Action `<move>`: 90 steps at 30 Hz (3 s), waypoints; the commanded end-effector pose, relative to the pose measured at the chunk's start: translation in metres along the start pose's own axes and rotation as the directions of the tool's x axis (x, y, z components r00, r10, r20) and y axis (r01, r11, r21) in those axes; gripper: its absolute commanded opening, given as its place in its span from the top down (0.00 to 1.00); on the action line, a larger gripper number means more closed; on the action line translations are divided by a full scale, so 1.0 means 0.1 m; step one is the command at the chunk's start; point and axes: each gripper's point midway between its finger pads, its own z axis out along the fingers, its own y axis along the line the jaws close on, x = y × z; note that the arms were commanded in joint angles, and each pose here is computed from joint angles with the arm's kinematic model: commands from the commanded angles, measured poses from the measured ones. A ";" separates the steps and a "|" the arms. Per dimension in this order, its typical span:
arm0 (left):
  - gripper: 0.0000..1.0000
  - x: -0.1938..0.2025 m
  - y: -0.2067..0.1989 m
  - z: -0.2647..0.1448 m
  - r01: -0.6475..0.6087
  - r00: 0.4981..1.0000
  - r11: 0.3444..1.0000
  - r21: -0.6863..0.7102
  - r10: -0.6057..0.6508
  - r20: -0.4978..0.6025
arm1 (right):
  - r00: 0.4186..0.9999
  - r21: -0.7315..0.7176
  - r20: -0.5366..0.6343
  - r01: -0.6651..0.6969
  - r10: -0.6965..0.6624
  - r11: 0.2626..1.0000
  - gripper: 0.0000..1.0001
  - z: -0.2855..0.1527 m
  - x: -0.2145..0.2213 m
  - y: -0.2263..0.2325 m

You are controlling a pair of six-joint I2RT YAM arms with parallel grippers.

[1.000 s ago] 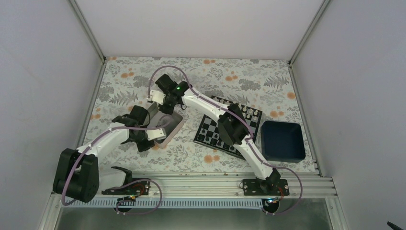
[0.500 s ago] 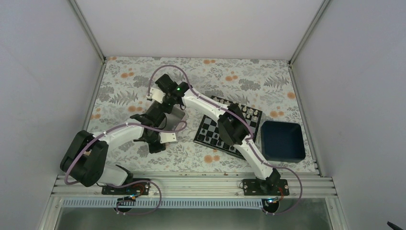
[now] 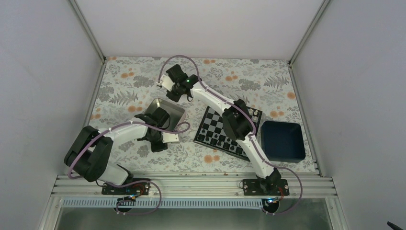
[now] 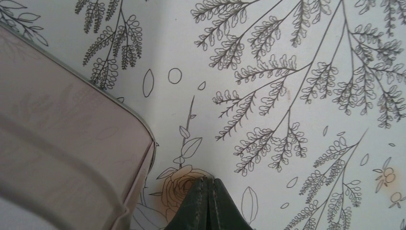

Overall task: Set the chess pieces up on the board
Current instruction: Adjust the storage box at the center of the board.

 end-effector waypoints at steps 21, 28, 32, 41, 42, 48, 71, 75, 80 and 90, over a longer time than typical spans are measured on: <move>0.98 -0.31 -0.10 0.09 -0.080 0.996 0.996 0.036 0.079 0.039 | 0.985 -0.266 0.164 0.098 -0.056 0.959 0.97 0.30 -0.23 0.55; 0.98 -0.36 -0.12 0.15 -0.097 0.994 0.995 0.028 0.096 0.049 | 0.980 -0.379 0.182 0.151 -0.086 0.913 0.97 0.26 -0.20 0.87; 0.98 -0.41 -0.10 0.11 -0.104 0.993 0.995 0.011 0.103 0.065 | 0.971 -0.437 0.205 0.206 -0.125 0.876 0.97 0.16 -0.21 1.09; 0.98 -0.60 -0.10 0.05 -0.128 0.986 0.992 0.005 0.127 0.106 | 0.956 -0.551 0.207 0.289 -0.207 0.783 0.97 0.00 -0.08 1.54; 0.98 -0.64 -0.10 0.03 -0.134 0.984 0.991 0.004 0.133 0.116 | 0.957 -0.562 0.205 0.288 -0.207 0.776 0.97 -0.01 -0.07 1.57; 0.98 -1.00 -0.23 -0.26 -0.181 0.961 0.983 0.009 0.175 0.212 | 0.951 -0.517 0.240 0.296 -0.196 0.803 0.97 -0.16 -0.25 1.51; 0.98 -0.73 0.63 -1.73 0.016 0.919 0.903 -0.429 0.157 0.363 | 0.985 -0.204 0.077 0.166 -0.153 0.965 0.97 -0.89 -0.08 0.30; 0.98 -0.25 1.07 -1.51 0.107 0.956 0.840 -0.532 0.059 0.286 | 0.984 -0.284 -0.017 0.165 -0.177 0.945 0.96 -0.99 0.31 0.49; 0.98 0.08 1.43 -1.39 0.208 0.950 0.836 -0.507 -0.050 0.307 | 0.971 -0.375 -0.119 0.149 -0.207 0.915 0.96 -1.19 0.80 0.82; 0.98 0.55 2.03 -1.14 0.307 0.938 0.848 -0.433 -0.193 0.287 | 0.910 -0.581 -0.175 0.211 -0.375 0.786 0.96 -1.51 1.29 1.84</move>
